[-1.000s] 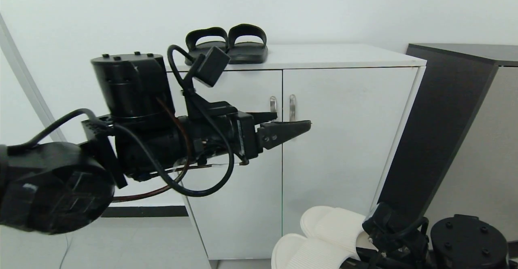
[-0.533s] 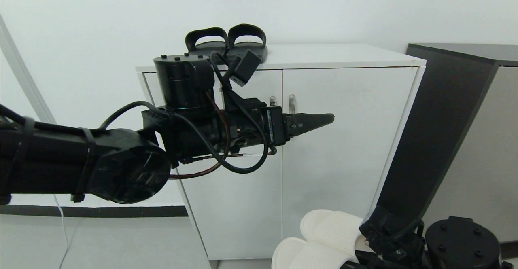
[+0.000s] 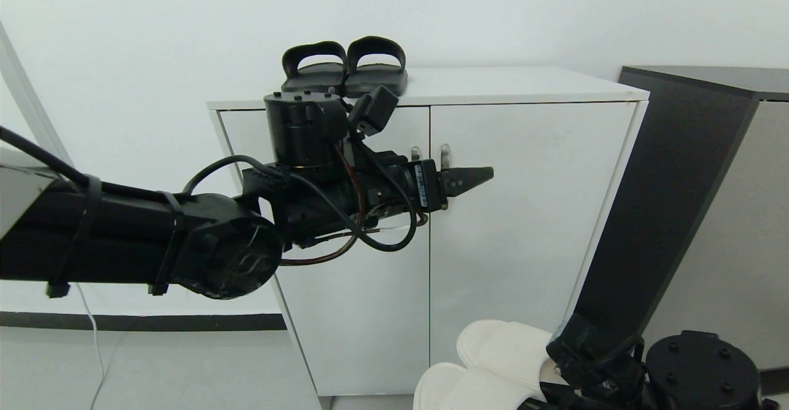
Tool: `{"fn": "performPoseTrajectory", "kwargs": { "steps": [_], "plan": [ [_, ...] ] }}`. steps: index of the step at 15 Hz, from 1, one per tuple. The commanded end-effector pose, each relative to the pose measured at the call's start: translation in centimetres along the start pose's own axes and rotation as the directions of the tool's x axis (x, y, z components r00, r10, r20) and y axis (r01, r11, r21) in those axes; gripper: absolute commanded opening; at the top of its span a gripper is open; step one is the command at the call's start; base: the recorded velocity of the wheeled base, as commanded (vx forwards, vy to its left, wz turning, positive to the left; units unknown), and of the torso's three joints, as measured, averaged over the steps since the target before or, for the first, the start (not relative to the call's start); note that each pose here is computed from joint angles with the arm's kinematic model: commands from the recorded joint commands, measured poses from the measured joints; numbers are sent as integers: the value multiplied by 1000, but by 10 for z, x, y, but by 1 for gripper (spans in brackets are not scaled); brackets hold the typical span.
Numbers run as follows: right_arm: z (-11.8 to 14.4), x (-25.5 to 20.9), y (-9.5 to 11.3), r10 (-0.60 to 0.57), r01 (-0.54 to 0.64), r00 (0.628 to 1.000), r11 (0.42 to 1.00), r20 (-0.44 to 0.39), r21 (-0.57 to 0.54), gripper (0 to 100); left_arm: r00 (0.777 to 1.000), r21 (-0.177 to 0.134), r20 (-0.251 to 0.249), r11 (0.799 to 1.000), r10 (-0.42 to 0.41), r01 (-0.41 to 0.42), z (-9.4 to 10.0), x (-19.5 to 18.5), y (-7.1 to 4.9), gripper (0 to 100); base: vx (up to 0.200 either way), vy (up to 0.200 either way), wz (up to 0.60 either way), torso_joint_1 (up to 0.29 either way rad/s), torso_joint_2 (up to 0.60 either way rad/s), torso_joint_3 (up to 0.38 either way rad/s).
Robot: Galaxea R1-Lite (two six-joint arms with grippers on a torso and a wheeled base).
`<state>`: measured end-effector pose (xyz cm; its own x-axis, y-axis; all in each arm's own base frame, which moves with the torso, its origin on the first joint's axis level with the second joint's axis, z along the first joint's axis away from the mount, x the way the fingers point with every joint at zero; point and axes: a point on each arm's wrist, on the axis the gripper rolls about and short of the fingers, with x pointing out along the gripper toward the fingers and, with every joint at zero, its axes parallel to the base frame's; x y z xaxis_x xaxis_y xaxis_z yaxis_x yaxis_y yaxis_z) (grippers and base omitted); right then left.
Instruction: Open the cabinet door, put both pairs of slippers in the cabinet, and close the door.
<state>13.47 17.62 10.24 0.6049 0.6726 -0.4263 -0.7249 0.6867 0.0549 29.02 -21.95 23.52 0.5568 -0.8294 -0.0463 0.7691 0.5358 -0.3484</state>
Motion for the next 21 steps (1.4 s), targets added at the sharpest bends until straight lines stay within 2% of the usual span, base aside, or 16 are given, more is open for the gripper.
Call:
{"fn": "performPoseTrajectory", "kwargs": {
  "steps": [1, 5, 10, 12, 13, 18, 21],
  "plan": [
    [0, 0, 0, 0, 0, 1000, 1000, -1, 0, 0, 1000, 3, 7, 1000, 24, -24, 4, 1, 0, 100, 0, 0, 0, 0, 0, 0],
    [-1, 0, 0, -2, 2, 1000, 1000, -3, 0, 0, 999, 0, -7, 999, 44, -44, 7, 8, 2, 100, 0, 0, 0, 0, 0, 0],
    [-1, 0, 0, 1, -1, 1000, 1000, -3, -1, 0, 996, -3, -31, 997, 79, -79, -3, 33, 16, 100, 0, 0, 0, 0, 0, 0],
    [-1, 0, 0, 0, 0, 1000, 1000, -3, 0, 0, 996, -6, -34, 997, 80, -80, -5, 36, 18, 100, 0, 0, 0, 0, 0, 0],
    [-1, 0, 0, -1, 1, 1000, 1000, -4, -1, 0, 996, -5, -32, 997, 81, -81, -5, 36, 18, 0, 0, 0, 0, 0, 0, 0],
    [-1, -3, 0, 17, -17, 1000, 1000, 0, 2, 0, 996, -7, -34, 997, 80, -80, -5, 23, 12, 0, 0, 0, 0, 0, 0, 0],
    [-8, -14, 5, 126, -126, 992, 992, -10, -10, 0, 997, -8, -42, 998, 62, -62, -6, 8, -2, 0, 0, 0, 0, 0, 0, 0]
  ]
}}
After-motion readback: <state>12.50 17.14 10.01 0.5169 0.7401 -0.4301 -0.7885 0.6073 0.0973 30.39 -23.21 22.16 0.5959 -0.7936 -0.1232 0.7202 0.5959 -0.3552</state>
